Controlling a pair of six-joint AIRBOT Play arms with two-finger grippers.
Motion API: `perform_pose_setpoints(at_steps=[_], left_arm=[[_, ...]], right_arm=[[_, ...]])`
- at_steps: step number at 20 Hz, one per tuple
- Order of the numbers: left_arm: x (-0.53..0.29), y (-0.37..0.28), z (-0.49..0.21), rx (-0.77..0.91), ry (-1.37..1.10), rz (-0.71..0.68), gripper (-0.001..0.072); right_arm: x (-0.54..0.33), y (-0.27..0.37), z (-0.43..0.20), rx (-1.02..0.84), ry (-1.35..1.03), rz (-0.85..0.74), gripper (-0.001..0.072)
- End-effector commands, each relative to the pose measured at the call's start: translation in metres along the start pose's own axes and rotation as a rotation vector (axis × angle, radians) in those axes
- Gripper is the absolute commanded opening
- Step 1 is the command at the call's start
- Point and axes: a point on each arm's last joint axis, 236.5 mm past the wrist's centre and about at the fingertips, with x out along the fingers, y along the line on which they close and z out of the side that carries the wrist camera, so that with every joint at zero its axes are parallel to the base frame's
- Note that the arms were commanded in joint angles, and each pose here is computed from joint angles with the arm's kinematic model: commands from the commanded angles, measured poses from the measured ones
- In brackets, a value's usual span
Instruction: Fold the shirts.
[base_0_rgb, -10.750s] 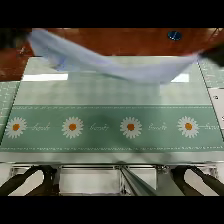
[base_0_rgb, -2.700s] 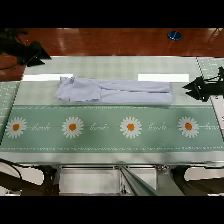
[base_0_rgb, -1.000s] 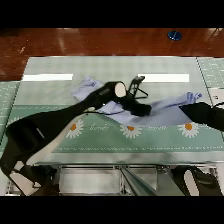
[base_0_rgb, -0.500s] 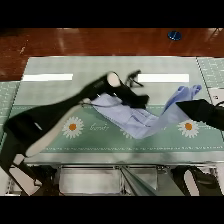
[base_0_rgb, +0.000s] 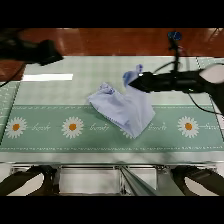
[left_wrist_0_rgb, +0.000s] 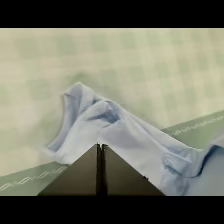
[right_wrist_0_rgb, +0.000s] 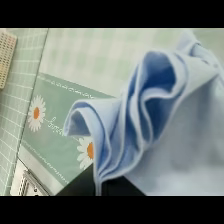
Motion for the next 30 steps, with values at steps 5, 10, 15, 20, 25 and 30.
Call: perform_pose_setpoints(at_steps=[5,10,15,20,25,30], left_arm=[[-0.053,0.022,-0.086,-0.021,-0.09,0.086,0.0019],[0.013,0.04,-0.119,-0.121,-0.046,0.051,0.0019],[0.003,0.06,-0.101,-0.173,-0.066,0.087,0.0019],[-0.041,0.054,-0.088,-0.155,-0.148,0.104,0.0019],[-0.04,0.025,-0.098,-0.09,-0.117,0.051,0.0019],[-0.032,0.005,-0.106,-0.05,-0.082,0.008,0.0019]], right_arm=[[0.161,-0.044,0.009,0.057,0.161,-0.008,0.0021],[0.182,-0.02,-0.01,0.105,0.269,0.08,0.0417],[0.043,-0.015,0.023,0.009,0.305,0.016,0.0416],[-0.155,-0.126,0.011,-0.008,-0.031,-0.751,0.0416],[-0.101,-0.203,-0.122,0.391,-0.161,-0.657,0.0416],[-0.028,-0.197,-0.152,0.647,-0.158,-0.346,0.0415]])
